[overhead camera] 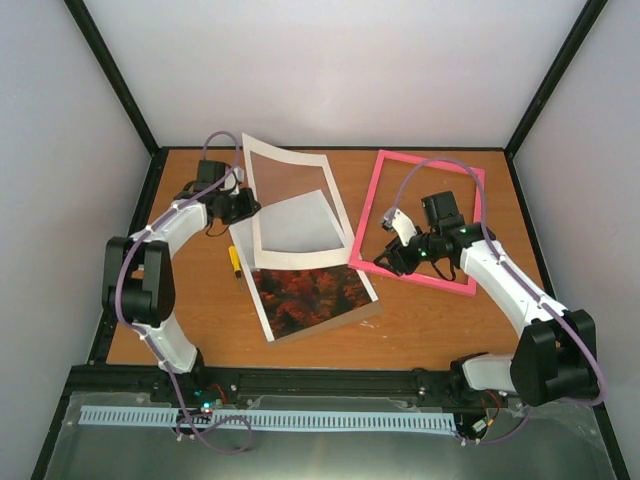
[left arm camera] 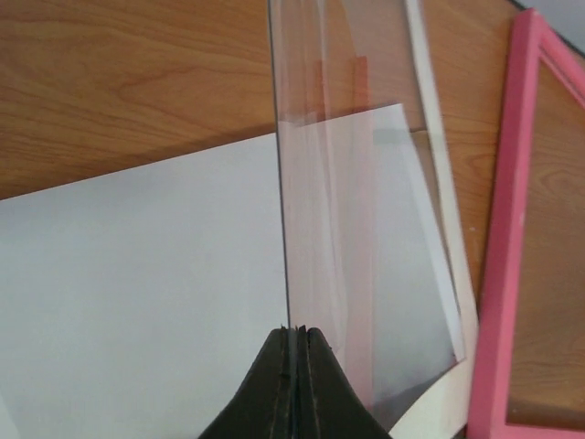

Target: Take the photo out of the frame

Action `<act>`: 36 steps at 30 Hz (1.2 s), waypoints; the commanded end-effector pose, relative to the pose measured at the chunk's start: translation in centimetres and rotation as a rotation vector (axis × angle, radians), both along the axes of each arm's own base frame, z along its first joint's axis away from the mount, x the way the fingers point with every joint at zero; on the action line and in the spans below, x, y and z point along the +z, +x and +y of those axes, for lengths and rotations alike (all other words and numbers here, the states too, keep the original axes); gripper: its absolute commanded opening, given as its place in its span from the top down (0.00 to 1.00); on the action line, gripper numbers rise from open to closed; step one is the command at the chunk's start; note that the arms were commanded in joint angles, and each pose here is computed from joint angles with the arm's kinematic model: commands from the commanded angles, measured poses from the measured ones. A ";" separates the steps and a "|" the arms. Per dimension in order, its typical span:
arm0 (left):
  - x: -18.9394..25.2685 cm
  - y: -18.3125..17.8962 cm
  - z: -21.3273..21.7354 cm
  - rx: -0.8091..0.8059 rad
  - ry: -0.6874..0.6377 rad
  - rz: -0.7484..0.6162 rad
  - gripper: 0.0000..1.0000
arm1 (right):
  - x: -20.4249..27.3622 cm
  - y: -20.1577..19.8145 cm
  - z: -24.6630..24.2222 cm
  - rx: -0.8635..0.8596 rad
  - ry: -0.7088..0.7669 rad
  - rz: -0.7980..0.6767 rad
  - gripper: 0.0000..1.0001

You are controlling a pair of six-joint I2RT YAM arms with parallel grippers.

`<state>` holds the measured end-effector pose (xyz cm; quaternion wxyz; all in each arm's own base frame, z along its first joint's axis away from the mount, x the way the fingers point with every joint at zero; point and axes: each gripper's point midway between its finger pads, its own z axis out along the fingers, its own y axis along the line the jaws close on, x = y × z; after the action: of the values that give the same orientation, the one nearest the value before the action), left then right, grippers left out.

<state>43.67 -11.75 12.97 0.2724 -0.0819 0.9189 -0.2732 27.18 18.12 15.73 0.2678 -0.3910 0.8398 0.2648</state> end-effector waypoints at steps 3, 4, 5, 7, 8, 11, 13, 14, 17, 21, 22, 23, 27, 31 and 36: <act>-0.8 3.5 0.8 0.030 0.039 -0.018 0.99 | -0.9 -0.2 -1.3 0.003 -0.086 -0.078 0.40; -1.3 4.0 0.9 0.036 0.041 -0.011 0.99 | -0.9 -0.2 -1.3 0.004 -0.088 -0.074 0.40; -1.7 4.5 0.9 0.040 0.041 -0.008 0.99 | -0.9 -0.2 -1.3 0.006 -0.090 -0.073 0.40; -2.5 5.8 0.9 0.050 0.047 -0.007 0.99 | -1.4 -0.3 -1.5 0.015 -0.108 -0.071 0.38; -2.9 6.2 0.8 0.055 0.044 0.004 0.99 | -1.7 -0.3 -1.6 0.024 -0.126 -0.070 0.37; -4.0 6.3 -0.1 0.039 -0.014 0.043 0.99 | -3.4 -0.1 -3.0 0.062 -0.238 -0.099 0.36; -4.4 5.6 -0.4 0.031 -0.039 0.058 0.99 | -5.5 0.2 -4.6 0.099 -0.361 -0.147 0.36; -4.6 5.2 -0.4 0.029 -0.041 0.062 0.99 | -6.4 0.4 -5.5 0.115 -0.422 -0.169 0.36; -4.9 4.3 0.2 0.036 -0.006 0.055 0.98 | -8.3 1.0 -6.8 0.173 -0.533 -0.201 0.36; -5.5 3.6 1.0 0.053 0.038 0.064 0.78 | -9.7 1.8 -6.6 0.228 -0.559 -0.183 0.36; -5.4 3.4 1.1 0.060 0.042 0.061 0.73 | -10.0 1.9 -6.4 0.249 -0.558 -0.173 0.36; -5.3 3.3 1.3 0.071 0.048 0.060 0.67 | -10.3 1.9 -6.3 0.271 -0.554 -0.160 0.36; -4.1 2.3 3.1 0.157 0.110 0.046 0.51 | -11.4 2.1 -6.3 0.329 -0.577 -0.129 0.40; -2.9 0.2 4.2 0.221 0.123 0.020 0.47 | -12.1 1.5 -6.8 0.380 -0.609 -0.107 0.58; -2.2 -3.6 3.0 0.189 0.044 0.006 0.47 | -12.4 -1.2 -8.2 0.458 -0.657 -0.073 0.79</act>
<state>41.86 -8.42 9.92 0.2840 -0.1526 0.9242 -0.2046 28.30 11.00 3.34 0.1253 -0.6075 0.7839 0.0281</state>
